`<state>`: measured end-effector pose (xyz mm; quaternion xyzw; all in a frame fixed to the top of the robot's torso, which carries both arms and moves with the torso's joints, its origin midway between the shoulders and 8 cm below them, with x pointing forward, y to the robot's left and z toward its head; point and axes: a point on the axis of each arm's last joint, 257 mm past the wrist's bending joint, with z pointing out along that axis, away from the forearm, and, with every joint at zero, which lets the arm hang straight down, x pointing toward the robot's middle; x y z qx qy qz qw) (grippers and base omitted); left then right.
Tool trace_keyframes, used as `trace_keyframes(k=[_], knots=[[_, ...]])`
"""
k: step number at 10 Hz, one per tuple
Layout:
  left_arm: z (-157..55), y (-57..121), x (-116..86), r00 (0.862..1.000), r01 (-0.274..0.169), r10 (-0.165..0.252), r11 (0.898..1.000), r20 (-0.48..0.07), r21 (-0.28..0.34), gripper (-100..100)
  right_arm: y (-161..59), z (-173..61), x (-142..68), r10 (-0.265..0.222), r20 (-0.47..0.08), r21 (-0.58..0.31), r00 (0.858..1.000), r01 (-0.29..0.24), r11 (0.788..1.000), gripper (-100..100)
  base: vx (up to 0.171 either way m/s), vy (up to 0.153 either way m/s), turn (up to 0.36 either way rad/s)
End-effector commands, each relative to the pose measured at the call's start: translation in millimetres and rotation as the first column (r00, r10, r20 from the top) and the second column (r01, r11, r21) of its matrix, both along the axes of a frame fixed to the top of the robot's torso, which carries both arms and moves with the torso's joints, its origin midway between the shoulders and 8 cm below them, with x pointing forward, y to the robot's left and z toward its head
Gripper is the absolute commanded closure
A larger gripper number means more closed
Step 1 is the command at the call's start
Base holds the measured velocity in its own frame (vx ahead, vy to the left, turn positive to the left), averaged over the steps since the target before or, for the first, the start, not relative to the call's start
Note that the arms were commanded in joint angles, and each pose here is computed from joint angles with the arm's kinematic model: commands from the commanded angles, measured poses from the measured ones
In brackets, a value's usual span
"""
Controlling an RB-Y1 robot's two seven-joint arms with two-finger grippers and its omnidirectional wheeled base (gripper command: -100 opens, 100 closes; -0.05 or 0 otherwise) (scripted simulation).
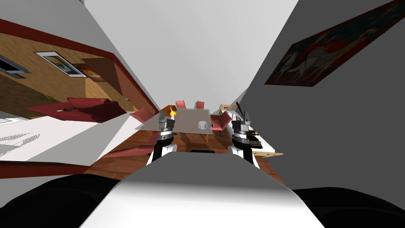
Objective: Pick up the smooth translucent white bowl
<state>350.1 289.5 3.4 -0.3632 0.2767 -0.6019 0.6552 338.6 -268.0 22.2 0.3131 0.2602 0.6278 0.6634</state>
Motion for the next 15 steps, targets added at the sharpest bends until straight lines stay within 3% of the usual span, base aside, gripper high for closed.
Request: trace_keyframes(k=[1, 4, 7, 8, 10, 11, 13, 14, 15], knots=[[-8, -2.3, 7, 0.999, 0.014, -0.013, 1.000, -0.033, 0.028, -100, 0, 0, 0, 0.000, 0.000, 0.000, 1.000, 0.000, 1.000, 0, 0.007, -0.014, -0.002], [-27, -3.5, 21, 0.994, 0.030, -0.023, 0.997, -0.105, 0.069, -100, 0, 0, 0, 0.000, 0.000, 0.000, 1.000, 0.000, 1.000, 0, 0.023, -0.040, -0.001], [-55, -0.6, 39, 0.979, 0.038, -0.017, 0.994, -0.202, 0.105, -100, 0, 0, 0, 0.000, 0.000, 0.000, 1.000, 0.000, 1.000, 0, 0.027, -0.053, -0.001], [-55, -0.6, 39, 0.979, 0.038, -0.017, 0.994, -0.202, 0.105, -100, 0, 0, 0, 0.000, 0.000, 0.000, 1.000, 0.000, 1.000, 0, 0.023, -0.037, 0.002], [-75, 3.6, 52, 0.963, 0.039, -0.004, 0.991, -0.269, 0.126, -100, 0, 0, 0, 0.000, 0.000, 0.000, 1.000, 0.000, 1.000, 0, 0.022, -0.040, -0.003], [-77, 3.9, 52, 0.961, 0.039, -0.003, 0.991, -0.277, 0.125, -100, 0, 0, 0, 0.000, 0.000, 0.000, 1.000, 0.000, 1.000, 0, 0.027, -0.044, 0.000], [-101, 9.9, 65, 0.936, 0.038, 0.015, 0.989, -0.351, 0.142, -100, 0, 0, 0, 0.000, 0.000, 0.000, 1.000, 0.000, 1.000, 0, 0.029, -0.052, -0.002], [-103, 10.1, 65, 0.934, 0.038, 0.015, 0.989, -0.356, 0.141, -100, 0, 0, 0, 0.000, 0.000, 0.000, 1.000, 0.000, 1.000, 0, 0.021, -0.045, 0.001], [-116, 13.8, 72, 0.918, 0.036, 0.026, 0.988, -0.396, 0.149, -100, 0, 0, 0, 0.000, 0.000, 0.000, 1.000, 0.000, 1.000, 0, 0.020, -0.052, -0.003]])
